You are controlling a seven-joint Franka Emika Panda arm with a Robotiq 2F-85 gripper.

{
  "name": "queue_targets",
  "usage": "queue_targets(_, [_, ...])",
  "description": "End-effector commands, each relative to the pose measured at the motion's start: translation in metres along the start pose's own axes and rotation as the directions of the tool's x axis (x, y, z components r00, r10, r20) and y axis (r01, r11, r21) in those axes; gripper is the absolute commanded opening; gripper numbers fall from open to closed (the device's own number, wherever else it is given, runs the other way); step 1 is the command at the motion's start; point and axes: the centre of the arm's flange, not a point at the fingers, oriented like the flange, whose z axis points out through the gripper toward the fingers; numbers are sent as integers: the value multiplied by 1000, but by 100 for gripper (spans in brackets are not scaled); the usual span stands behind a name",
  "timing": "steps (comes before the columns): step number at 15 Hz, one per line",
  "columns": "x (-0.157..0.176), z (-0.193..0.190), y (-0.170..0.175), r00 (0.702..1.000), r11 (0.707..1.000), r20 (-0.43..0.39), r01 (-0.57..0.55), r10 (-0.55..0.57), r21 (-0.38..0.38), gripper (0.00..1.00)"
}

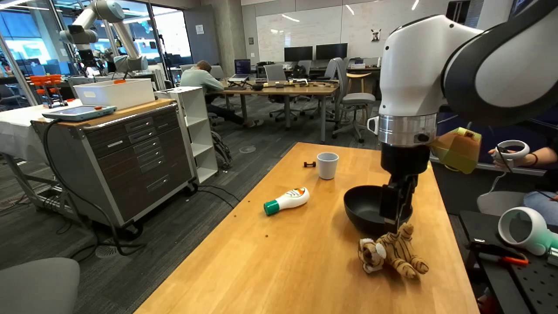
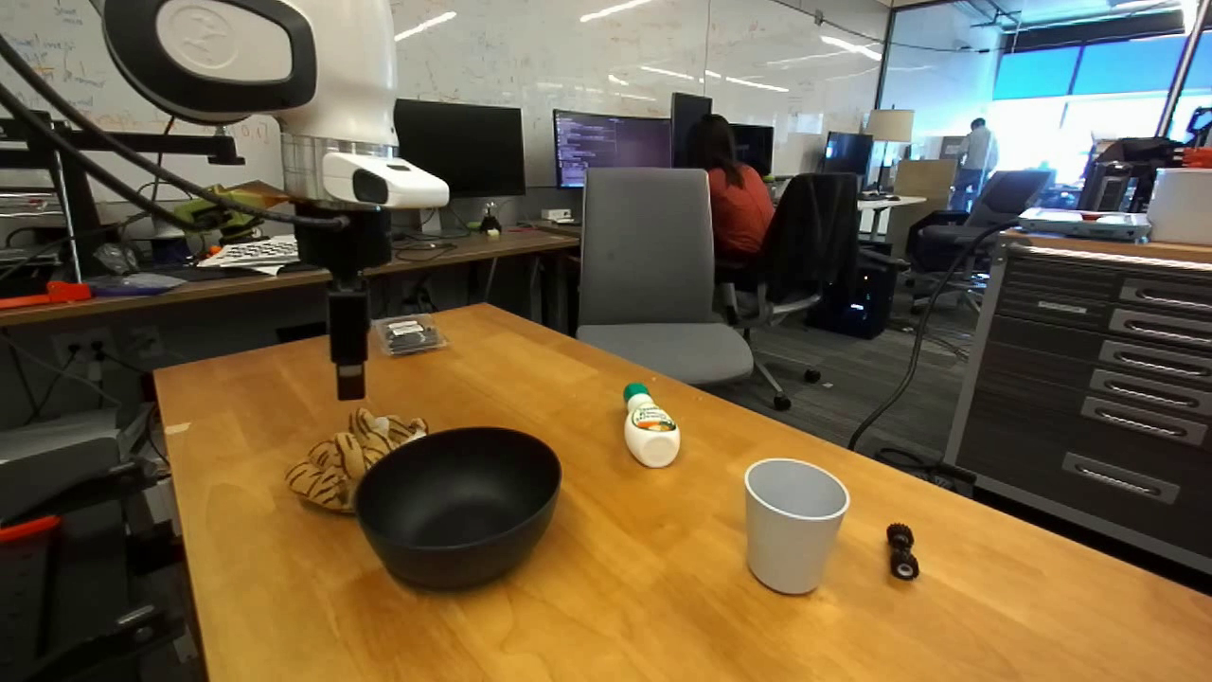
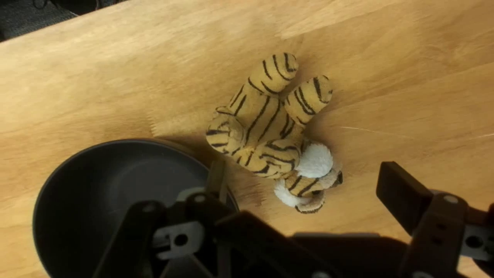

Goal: Put the tiger plushy in the black bowl

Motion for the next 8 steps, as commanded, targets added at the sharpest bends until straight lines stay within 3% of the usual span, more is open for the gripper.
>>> queue_targets(1, [3, 13, 7, 1000, 1000, 19, -4, 4, -19, 100])
queue_targets(8, [2, 32, 8, 999, 1000, 42, -10, 11, -22, 100])
